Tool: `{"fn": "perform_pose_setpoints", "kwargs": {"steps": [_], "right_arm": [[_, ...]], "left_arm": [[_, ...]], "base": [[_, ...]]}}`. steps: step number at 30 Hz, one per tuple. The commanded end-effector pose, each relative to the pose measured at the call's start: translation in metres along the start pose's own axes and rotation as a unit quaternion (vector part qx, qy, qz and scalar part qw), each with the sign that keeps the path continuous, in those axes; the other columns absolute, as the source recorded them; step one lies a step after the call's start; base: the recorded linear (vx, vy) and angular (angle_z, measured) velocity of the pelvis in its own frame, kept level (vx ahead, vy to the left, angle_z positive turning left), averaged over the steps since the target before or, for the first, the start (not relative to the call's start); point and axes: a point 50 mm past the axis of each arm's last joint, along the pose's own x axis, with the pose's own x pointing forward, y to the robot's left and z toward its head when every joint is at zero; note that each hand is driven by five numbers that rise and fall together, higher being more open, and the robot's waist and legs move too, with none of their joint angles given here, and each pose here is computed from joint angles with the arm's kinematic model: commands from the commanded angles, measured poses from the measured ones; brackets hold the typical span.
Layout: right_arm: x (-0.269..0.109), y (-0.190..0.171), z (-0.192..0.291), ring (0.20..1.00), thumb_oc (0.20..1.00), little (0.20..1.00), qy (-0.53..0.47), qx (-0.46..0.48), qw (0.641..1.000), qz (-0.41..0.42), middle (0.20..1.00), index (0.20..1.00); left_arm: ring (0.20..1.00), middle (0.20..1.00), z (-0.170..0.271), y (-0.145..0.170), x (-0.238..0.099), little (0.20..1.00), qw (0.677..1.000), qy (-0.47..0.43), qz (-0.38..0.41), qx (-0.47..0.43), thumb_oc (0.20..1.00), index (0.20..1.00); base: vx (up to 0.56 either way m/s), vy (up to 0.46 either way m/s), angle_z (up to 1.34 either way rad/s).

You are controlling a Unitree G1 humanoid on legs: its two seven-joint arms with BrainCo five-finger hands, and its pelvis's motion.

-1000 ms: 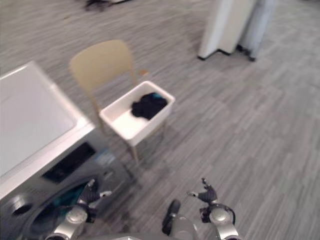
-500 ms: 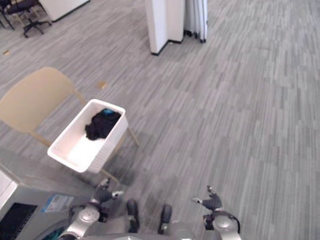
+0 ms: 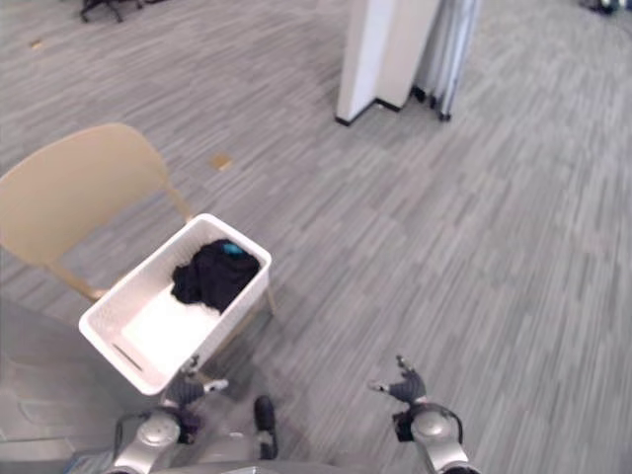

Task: Grab the laundry basket,head to the washer,open it,put in the laundry and shut it.

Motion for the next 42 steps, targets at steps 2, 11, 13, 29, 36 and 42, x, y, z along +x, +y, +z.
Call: {"fn": "perform_pose_setpoints", "kwargs": {"steps": [2, 11, 13, 29, 36, 42], "right_arm": [[0.007, -0.008, 0.028, 1.0, 1.0, 1.0, -0.063, -0.017, 0.998, -0.007, 1.0, 1.0], [0.004, -0.015, 0.029, 1.0, 1.0, 1.0, -0.073, -0.012, 0.997, -0.006, 1.0, 1.0], [0.005, -0.016, 0.031, 1.0, 1.0, 1.0, -0.076, -0.019, 0.997, -0.007, 1.0, 1.0], [0.004, -0.041, 0.126, 1.0, 1.0, 1.0, -0.257, -0.264, 0.929, -0.039, 1.0, 1.0], [0.024, -0.044, 0.155, 1.0, 1.0, 1.0, -0.258, -0.39, 0.882, -0.053, 1.0, 1.0], [0.049, -0.06, 0.151, 1.0, 1.0, 1.0, -0.174, -0.451, 0.871, -0.089, 1.0, 1.0]], "left_arm": [[1.0, 1.0, 0.015, 0.011, 0.002, 1.0, 0.999, -0.038, 0.029, -0.01, 1.0, 1.0], [1.0, 1.0, 0.01, -0.008, 0.003, 1.0, 0.999, -0.025, -0.003, -0.023, 1.0, 1.0], [1.0, 1.0, 0.007, -0.009, 0.001, 1.0, 0.999, -0.019, -0.006, -0.036, 1.0, 1.0], [1.0, 1.0, -0.012, 0.03, -0.006, 1.0, 0.999, 0.009, 0.035, 0.014, 1.0, 1.0], [1.0, 1.0, 0.001, 0.045, 0.0, 1.0, 0.998, -0.013, 0.056, 0.028, 1.0, 1.0], [1.0, 1.0, 0.006, 0.046, 0.003, 1.0, 0.998, -0.02, 0.053, 0.032, 1.0, 1.0]], "base": [[0.21, -0.092, 1.22], [0.07, -0.152, 1.44], [0.07, -0.127, 1.45], [0.13, 0.076, 0.69], [0.0, 0.02, 0.25], [-0.07, -0.093, 0.54]]}}
